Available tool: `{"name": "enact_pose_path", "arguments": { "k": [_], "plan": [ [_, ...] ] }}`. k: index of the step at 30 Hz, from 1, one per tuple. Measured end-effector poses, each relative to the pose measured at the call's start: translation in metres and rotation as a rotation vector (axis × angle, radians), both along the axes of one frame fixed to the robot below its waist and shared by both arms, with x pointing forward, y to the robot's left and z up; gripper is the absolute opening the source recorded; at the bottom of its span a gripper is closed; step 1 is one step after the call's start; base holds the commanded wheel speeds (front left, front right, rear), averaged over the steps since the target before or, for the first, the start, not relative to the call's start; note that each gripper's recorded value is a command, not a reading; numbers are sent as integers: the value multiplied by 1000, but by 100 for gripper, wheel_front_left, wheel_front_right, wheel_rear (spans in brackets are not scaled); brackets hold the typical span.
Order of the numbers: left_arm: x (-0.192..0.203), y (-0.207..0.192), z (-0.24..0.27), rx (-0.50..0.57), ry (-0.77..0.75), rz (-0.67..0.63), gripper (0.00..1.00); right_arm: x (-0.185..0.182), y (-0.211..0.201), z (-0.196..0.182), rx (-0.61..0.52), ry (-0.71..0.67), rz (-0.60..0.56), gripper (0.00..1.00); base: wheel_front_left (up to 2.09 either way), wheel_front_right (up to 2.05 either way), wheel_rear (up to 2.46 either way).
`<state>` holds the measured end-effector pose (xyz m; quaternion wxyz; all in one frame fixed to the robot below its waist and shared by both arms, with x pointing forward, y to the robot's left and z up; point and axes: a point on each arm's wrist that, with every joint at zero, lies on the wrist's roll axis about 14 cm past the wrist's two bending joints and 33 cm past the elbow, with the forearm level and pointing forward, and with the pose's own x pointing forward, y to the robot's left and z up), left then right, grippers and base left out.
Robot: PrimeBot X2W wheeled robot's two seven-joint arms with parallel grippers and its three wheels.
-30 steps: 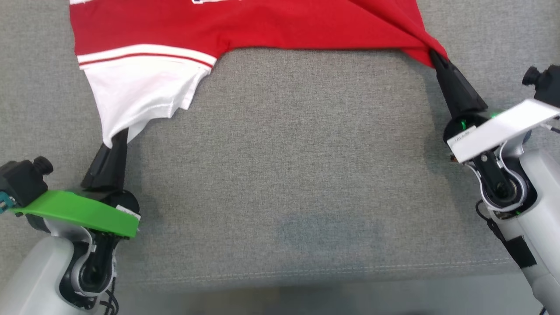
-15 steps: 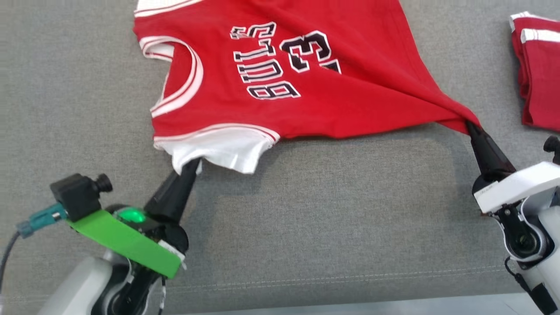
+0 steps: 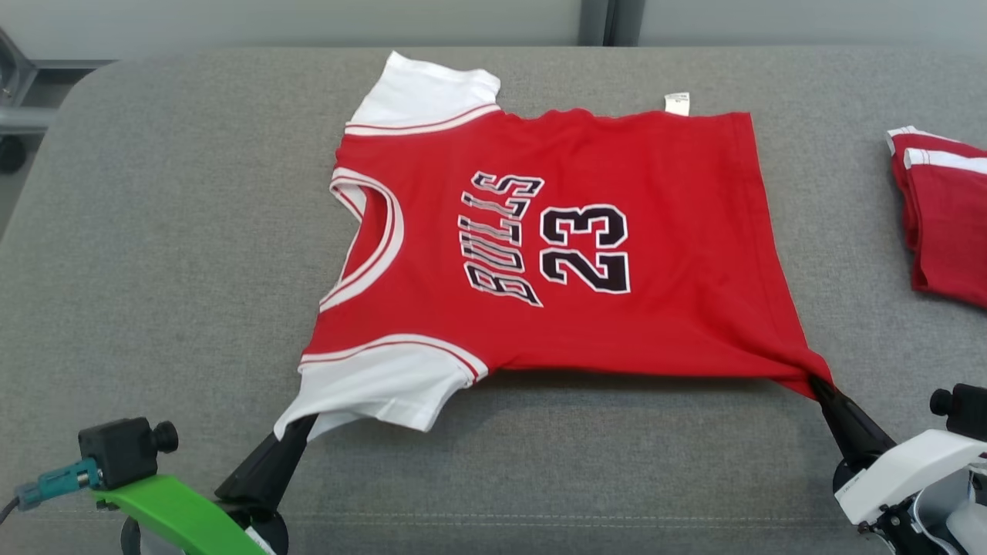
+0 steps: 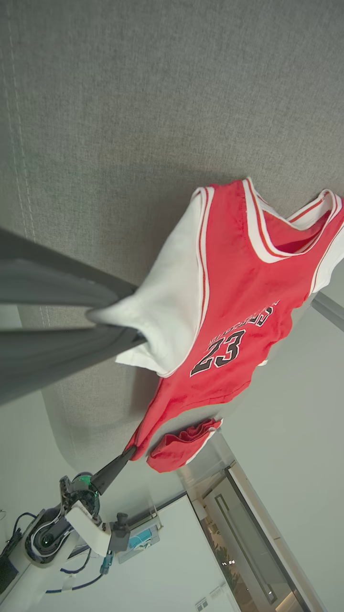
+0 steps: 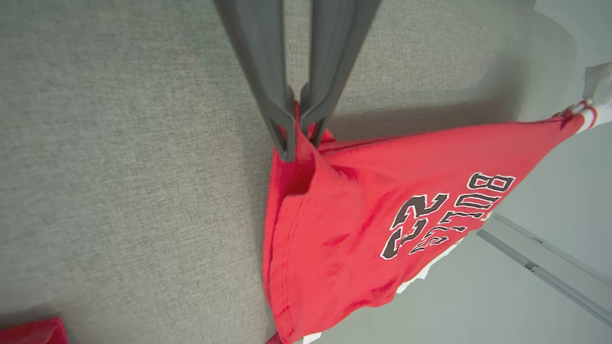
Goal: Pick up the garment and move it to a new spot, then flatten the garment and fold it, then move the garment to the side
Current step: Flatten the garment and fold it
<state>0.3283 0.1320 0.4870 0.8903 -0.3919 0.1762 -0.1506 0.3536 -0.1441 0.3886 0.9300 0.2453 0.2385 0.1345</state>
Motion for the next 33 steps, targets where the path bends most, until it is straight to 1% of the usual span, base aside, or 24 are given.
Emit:
{"name": "enact_pose_path", "arguments": {
  "k": [6, 10, 13, 18, 24, 29, 33],
  "plan": [
    [-27, 10, 7, -9, 8, 36, 0, -17, -5, -1, -34, 8, -7, 0, 0, 0, 0],
    [-36, 11, 8, -34, 32, 43, 0, -25, -1, -1, -7, 22, -7, 0, 0, 0, 0],
    [-38, 14, 2, -23, 57, 45, 0, -26, -1, 1, -2, 21, -4, 0, 0, 0, 0],
    [-40, 3, 2, -59, 75, 22, 0, -34, -7, -3, -8, 49, -2, 0, 0, 0, 0],
    [-41, 2, -3, -69, 102, 24, 0, -37, -7, -2, 1, 62, 12, 0, 0, 0, 0],
    [-43, -1, -11, -64, 137, 7, 0, -37, -15, -7, -25, 80, 10, 0, 0, 0, 0],
    [-53, -9, -25, -62, 198, -22, 0, -42, -12, -11, -41, 105, 40, 0, 0, 0, 0]
  ]
}}
